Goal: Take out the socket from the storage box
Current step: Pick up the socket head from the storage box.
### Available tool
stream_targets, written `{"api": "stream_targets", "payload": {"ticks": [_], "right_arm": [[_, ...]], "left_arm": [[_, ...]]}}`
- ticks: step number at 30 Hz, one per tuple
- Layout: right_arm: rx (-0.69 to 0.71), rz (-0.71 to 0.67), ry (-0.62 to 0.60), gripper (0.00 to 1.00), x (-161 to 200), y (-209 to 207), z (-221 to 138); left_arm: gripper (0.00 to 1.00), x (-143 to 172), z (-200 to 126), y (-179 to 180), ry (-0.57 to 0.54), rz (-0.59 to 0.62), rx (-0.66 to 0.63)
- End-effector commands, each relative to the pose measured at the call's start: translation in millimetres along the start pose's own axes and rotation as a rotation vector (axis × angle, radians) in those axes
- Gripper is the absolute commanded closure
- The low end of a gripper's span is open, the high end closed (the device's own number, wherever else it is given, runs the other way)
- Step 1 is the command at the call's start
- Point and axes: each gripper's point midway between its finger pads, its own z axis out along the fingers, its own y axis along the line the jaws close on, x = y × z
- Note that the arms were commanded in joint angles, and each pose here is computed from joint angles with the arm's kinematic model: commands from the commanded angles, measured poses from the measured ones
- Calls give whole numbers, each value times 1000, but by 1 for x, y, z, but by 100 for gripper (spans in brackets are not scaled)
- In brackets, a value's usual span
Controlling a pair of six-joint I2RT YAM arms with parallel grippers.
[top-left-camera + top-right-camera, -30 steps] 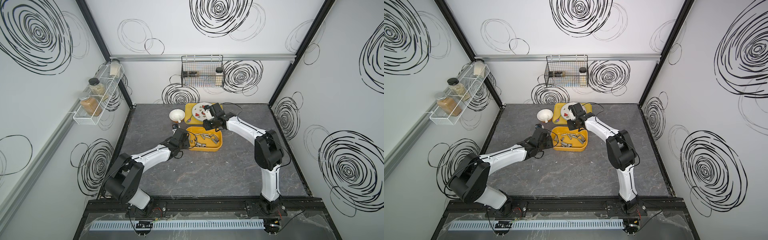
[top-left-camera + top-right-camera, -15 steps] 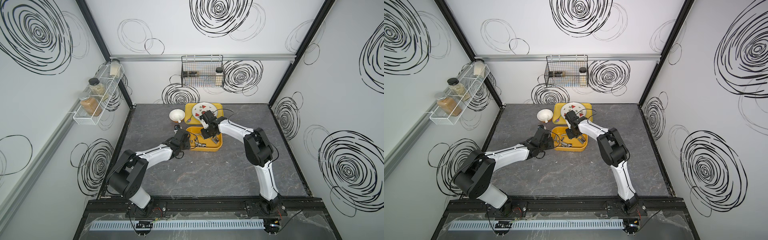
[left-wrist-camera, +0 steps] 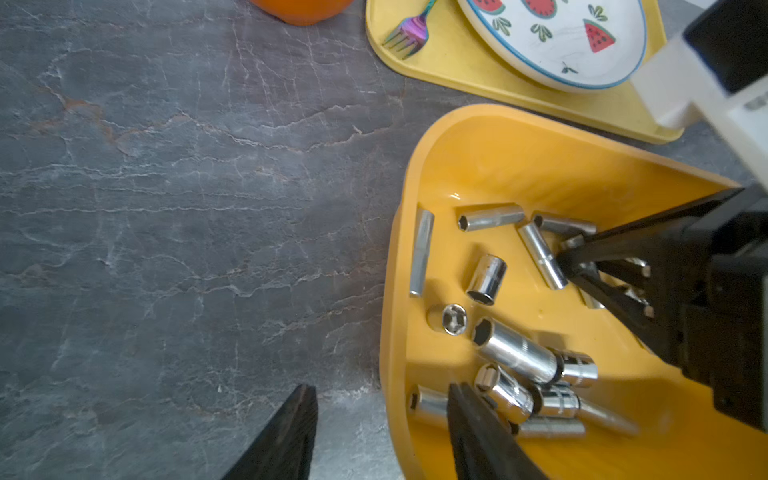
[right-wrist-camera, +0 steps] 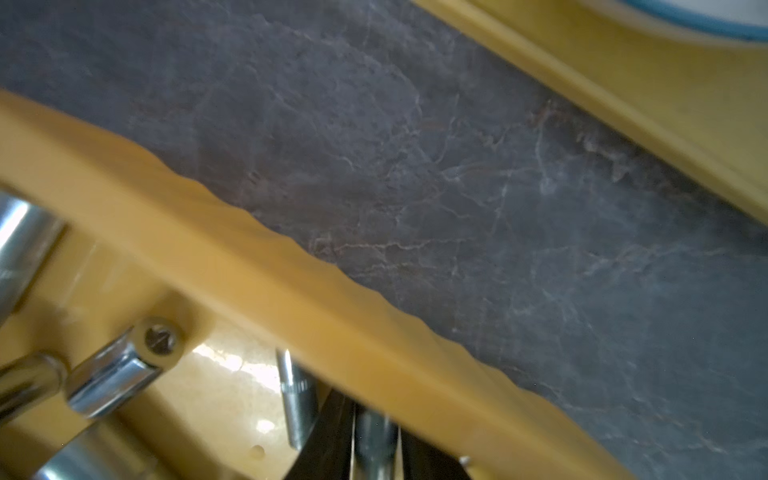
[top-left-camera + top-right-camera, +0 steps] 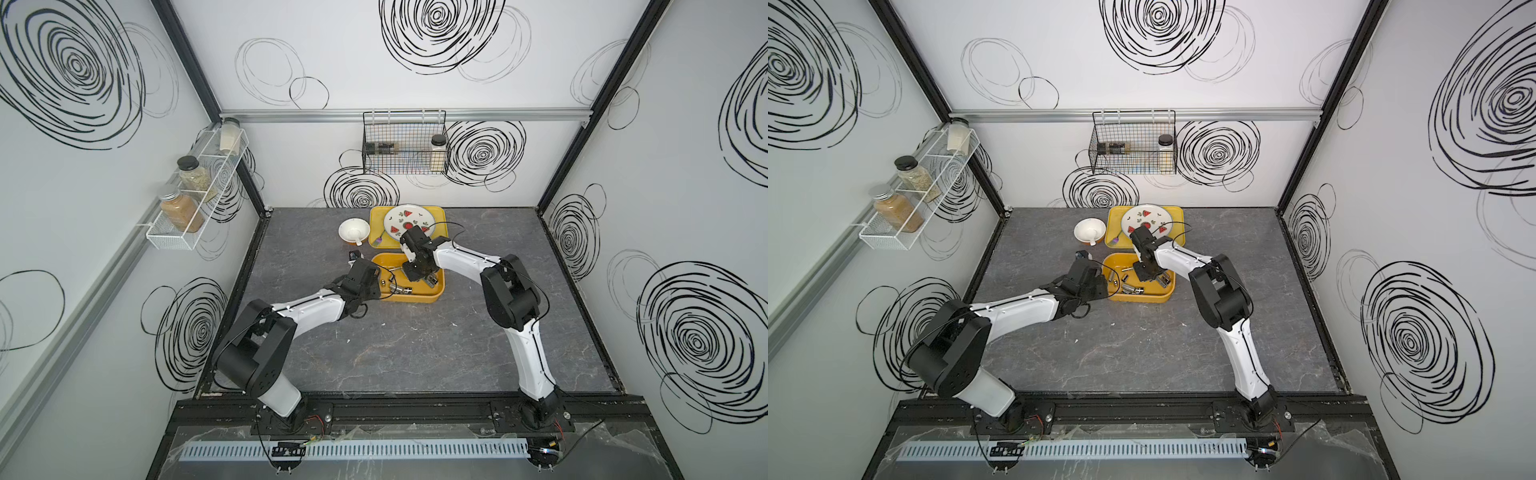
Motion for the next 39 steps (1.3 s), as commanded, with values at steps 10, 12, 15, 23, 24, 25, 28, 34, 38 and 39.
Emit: {"api": "stream_targets", "payload": {"ticks": [10,12,15,23,24,25,28,34,38,39], "right_arm": [[-32,77,-53,94,-18,6,-32],[-24,123,-96,97,-29,3,-47],[20,238,-107,100,-39,-7,-62],[-33,347,-74,100,-41,0,-65],[-36,359,-70,100,-40,1,-65],[-42,365,-67,100,-39,1,-65],[-80,401,-50,100,-37,5,-66],[-148,438,-34,100,-35,9,-73],[-127,438,-58,100,-34,-3,-87],[-109,440,-75,100,-34,-10,-93]], "left_arm": [[42,-12,-11,-5,-57,-2,39],[42,-13,-12,-4,-60,-4,37],[42,-13,-14,-4,-68,-4,37],[42,-13,-17,-4,-77,3,33],[42,-13,-17,-4,-77,1,34],[42,-13,-18,-5,-79,0,35],[42,-13,-19,-6,-83,2,41],[42,-13,-19,-6,-86,2,42],[42,-14,-21,-6,-90,2,43],[42,-14,-22,-6,-92,1,45]]}}
